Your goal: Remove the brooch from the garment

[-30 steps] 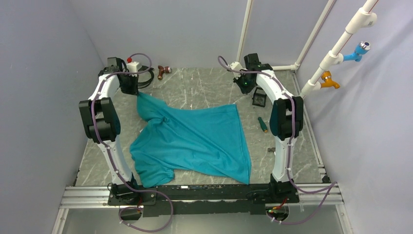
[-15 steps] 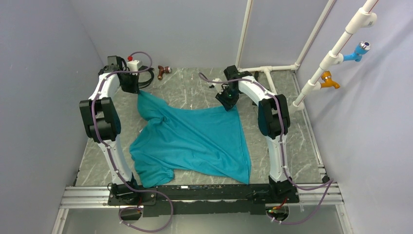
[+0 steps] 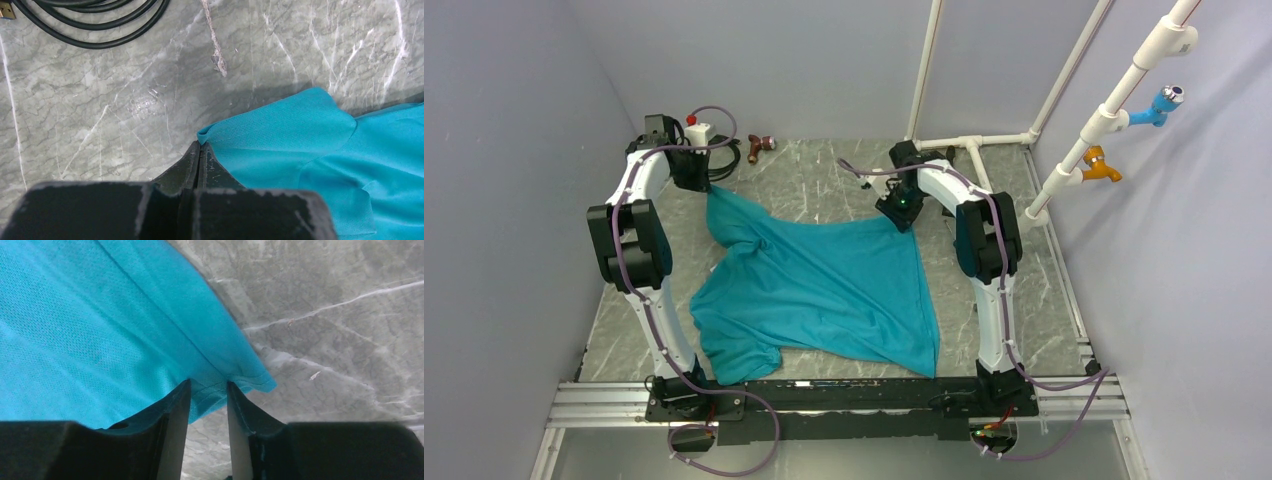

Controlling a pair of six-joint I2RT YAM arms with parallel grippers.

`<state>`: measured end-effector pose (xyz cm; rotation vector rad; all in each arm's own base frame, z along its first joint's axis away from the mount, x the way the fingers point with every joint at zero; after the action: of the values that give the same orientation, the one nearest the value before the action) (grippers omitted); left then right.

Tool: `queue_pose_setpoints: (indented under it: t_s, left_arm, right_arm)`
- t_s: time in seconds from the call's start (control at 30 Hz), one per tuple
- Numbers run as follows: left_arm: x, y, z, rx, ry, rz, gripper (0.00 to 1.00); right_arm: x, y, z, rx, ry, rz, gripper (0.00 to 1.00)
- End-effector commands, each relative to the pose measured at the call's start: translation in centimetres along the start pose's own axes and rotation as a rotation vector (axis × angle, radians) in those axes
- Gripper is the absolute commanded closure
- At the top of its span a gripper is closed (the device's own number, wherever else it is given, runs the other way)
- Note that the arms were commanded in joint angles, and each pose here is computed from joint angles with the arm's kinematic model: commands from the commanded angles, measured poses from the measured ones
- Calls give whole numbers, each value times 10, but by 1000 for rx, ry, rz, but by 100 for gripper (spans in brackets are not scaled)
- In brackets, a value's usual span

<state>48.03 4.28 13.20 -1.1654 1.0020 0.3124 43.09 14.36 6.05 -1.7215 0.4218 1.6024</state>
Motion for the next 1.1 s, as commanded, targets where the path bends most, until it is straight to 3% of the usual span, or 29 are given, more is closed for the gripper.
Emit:
queue_pose_setpoints:
  t_s: [0.0, 0.13, 0.17, 0.23, 0.27, 0.7, 1.07]
  left_arm:
    - [-1, -5, 2, 21, 8, -24, 100]
    - [0, -5, 2, 19, 11, -23, 100]
    - [1, -4, 2, 18, 12, -20, 100]
    - [0, -4, 2, 20, 9, -19, 100]
    - [0, -4, 2, 20, 7, -17, 100]
    - [-40, -18, 26, 49, -100, -110, 100]
    - [-29, -50, 58, 69, -165, -187, 100]
  right_arm:
    - [-1, 0, -7, -28, 51, -3, 58]
    - [-1, -2, -2, -16, 5, -6, 58]
    - [0, -2, 1, -17, -9, -2, 66]
    - [-1, -3, 2, -23, -15, -2, 96]
    - [-3, -4, 2, -23, -9, -9, 100]
    - [-71, -23, -5, 9, 80, -159, 100]
    - [-56, -62, -54, 92, 286, -241, 100]
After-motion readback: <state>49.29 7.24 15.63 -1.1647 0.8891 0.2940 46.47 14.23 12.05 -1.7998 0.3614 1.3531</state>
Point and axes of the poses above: each gripper's point midway between its finger pads, its own x axis out along the fingers, its own z axis along the line the jaws close on, y = z × x, the point moved 4 cm from there along -x, back along the fingers, and after that the axes turned 14 degrees about x, right-handed, at the moved point
